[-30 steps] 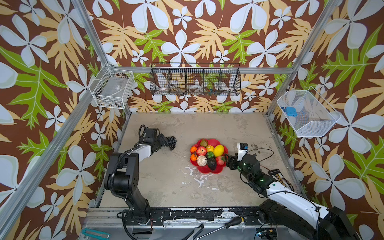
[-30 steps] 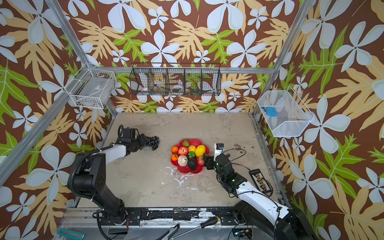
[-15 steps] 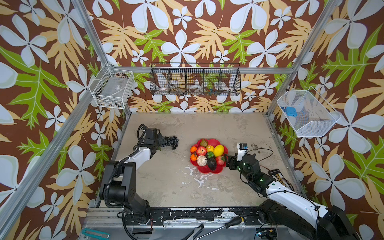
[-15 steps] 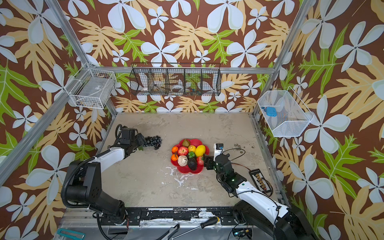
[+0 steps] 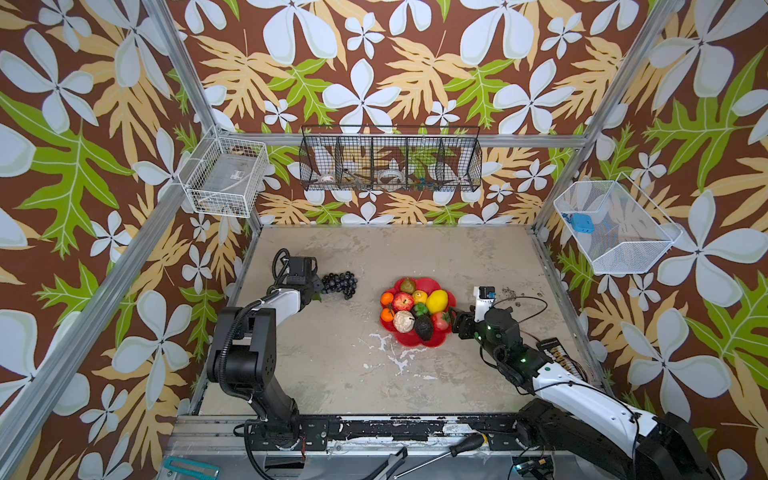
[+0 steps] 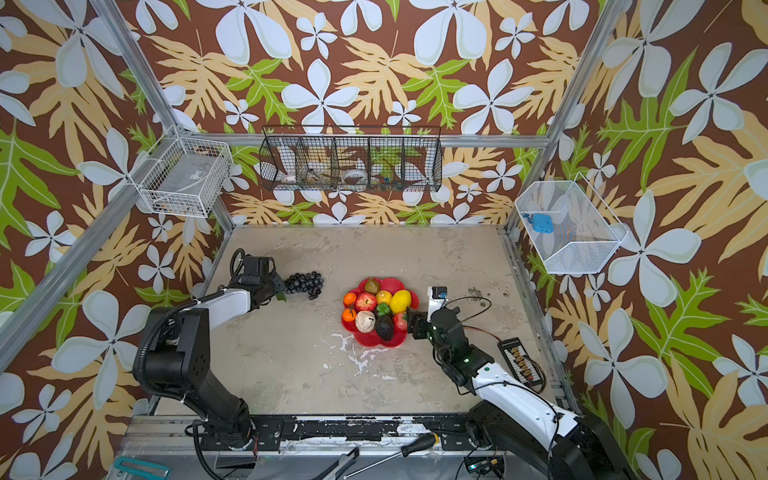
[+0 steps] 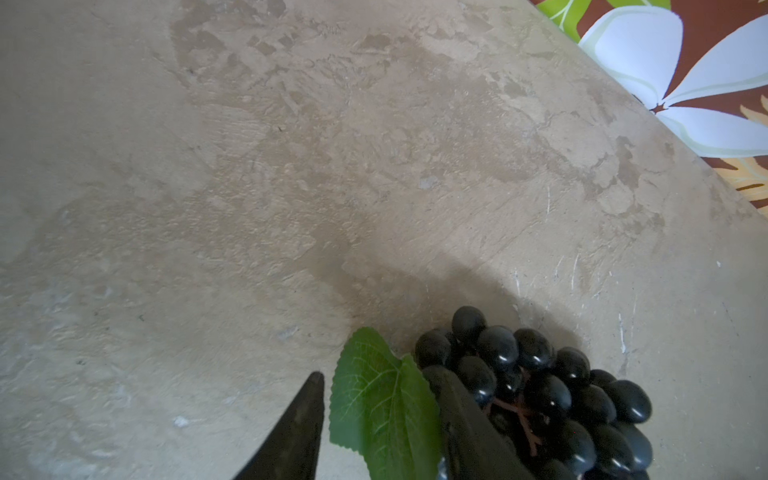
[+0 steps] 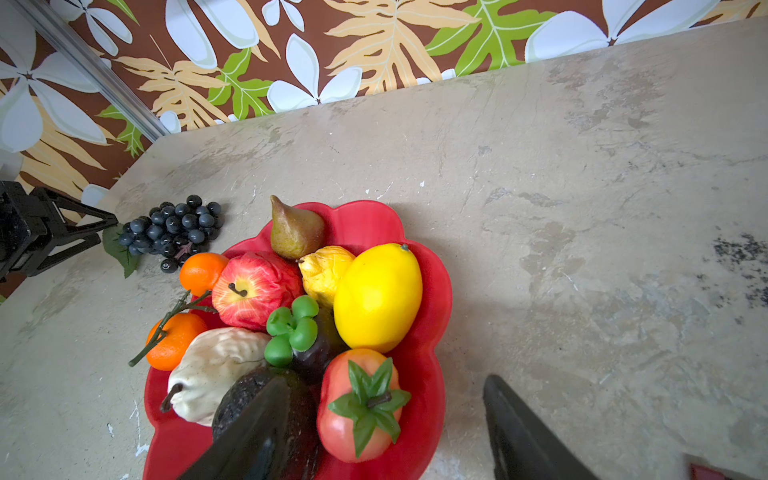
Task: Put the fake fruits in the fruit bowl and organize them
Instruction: 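Lower the left gripper and close it on the grape stem and leaf, then lift the dark grapes and carry them toward the red plate with the left gripper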
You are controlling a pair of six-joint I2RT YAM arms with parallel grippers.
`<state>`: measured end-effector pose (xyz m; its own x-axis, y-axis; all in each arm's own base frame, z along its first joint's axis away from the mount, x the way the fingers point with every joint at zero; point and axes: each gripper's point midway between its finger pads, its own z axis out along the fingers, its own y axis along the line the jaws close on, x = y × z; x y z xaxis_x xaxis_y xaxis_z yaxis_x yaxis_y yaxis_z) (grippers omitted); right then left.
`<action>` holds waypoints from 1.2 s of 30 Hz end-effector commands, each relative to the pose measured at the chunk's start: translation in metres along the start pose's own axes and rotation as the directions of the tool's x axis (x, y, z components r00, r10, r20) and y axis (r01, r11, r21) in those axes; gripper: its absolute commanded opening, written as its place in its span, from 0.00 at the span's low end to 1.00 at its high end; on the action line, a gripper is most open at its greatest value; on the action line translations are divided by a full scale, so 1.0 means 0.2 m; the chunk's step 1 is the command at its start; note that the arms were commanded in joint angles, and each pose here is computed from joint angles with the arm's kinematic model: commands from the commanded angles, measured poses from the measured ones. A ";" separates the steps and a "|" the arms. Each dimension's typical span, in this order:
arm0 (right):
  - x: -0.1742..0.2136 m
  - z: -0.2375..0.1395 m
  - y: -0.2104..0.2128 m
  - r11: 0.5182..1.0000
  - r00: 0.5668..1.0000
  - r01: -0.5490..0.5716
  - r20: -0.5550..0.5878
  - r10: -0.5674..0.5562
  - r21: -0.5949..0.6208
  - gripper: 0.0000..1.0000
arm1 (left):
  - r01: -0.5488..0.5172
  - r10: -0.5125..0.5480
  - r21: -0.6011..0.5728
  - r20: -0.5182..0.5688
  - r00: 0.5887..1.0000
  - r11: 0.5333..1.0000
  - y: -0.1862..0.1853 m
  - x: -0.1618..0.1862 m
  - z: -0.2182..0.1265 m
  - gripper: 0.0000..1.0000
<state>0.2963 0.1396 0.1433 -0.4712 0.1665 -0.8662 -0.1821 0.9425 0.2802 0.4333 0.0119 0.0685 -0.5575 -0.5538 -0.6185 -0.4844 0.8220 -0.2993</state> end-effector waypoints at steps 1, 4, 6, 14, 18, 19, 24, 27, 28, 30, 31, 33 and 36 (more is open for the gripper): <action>-0.03 0.00 0.01 1.000 1.000 -0.012 0.019 0.013 -0.007 0.74 | -0.004 0.004 -0.028 -0.002 1.000 1.000 0.04 0.01 0.01 0.44; -0.03 0.00 0.01 1.000 1.000 -0.013 0.019 0.013 -0.006 0.73 | -0.006 0.005 -0.035 -0.013 1.000 0.999 0.05 0.02 0.03 0.41; -0.03 0.00 0.01 1.000 1.000 -0.013 0.020 0.013 -0.004 0.73 | -0.005 0.004 -0.033 -0.023 1.000 0.999 0.06 0.03 0.04 0.38; -0.03 0.00 0.01 1.000 1.000 -0.012 0.015 0.012 -0.006 0.74 | -0.002 0.003 0.006 -0.034 0.999 1.000 0.01 0.03 0.08 0.33; -0.02 0.00 0.01 1.000 1.000 -0.011 0.011 0.011 -0.003 0.73 | 0.002 0.000 0.044 -0.039 0.999 0.999 -0.03 0.03 0.10 0.33; -0.03 0.01 0.01 1.000 1.000 -0.012 0.013 0.012 -0.003 0.74 | 0.003 -0.001 0.050 -0.048 0.999 0.999 -0.04 0.03 0.11 0.33; -0.02 0.01 0.01 1.000 1.000 -0.011 0.009 0.011 -0.001 0.73 | 0.005 0.000 0.071 -0.071 0.997 0.997 -0.06 0.05 0.13 0.30; -0.02 0.01 0.01 1.000 1.000 -0.010 0.008 0.010 -0.001 0.73 | 0.002 0.003 0.063 -0.066 0.998 0.998 -0.06 0.05 0.15 0.27; -0.02 0.01 0.01 1.000 1.000 -0.011 0.008 0.011 -0.003 0.74 | 0.000 0.005 0.060 -0.068 0.998 0.998 -0.06 0.05 0.15 0.26; -0.02 0.01 0.01 1.000 1.000 -0.012 0.007 0.012 -0.003 0.73 | 0.000 0.004 0.053 -0.066 0.998 0.999 -0.05 0.05 0.16 0.25; -0.02 0.01 0.01 1.000 1.000 -0.012 0.006 0.012 -0.002 0.74 | 0.000 0.003 0.051 -0.066 0.998 0.999 -0.05 0.04 0.17 0.24; -0.02 0.01 0.01 1.000 1.000 -0.011 0.005 0.011 -0.004 0.74 | 0.000 0.004 0.051 -0.066 0.998 0.999 -0.06 0.04 0.18 0.22; -0.02 0.01 0.01 1.000 1.000 -0.012 0.005 0.012 -0.004 0.73 | -0.002 0.006 0.062 -0.071 0.997 0.998 -0.07 0.04 0.19 0.20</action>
<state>0.2968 0.1399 0.1379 -0.4848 0.1587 -0.8601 -0.1776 0.9451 0.2744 0.4553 0.0027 0.0376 -0.6060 -0.5649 -0.5601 -0.4605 0.8232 -0.3320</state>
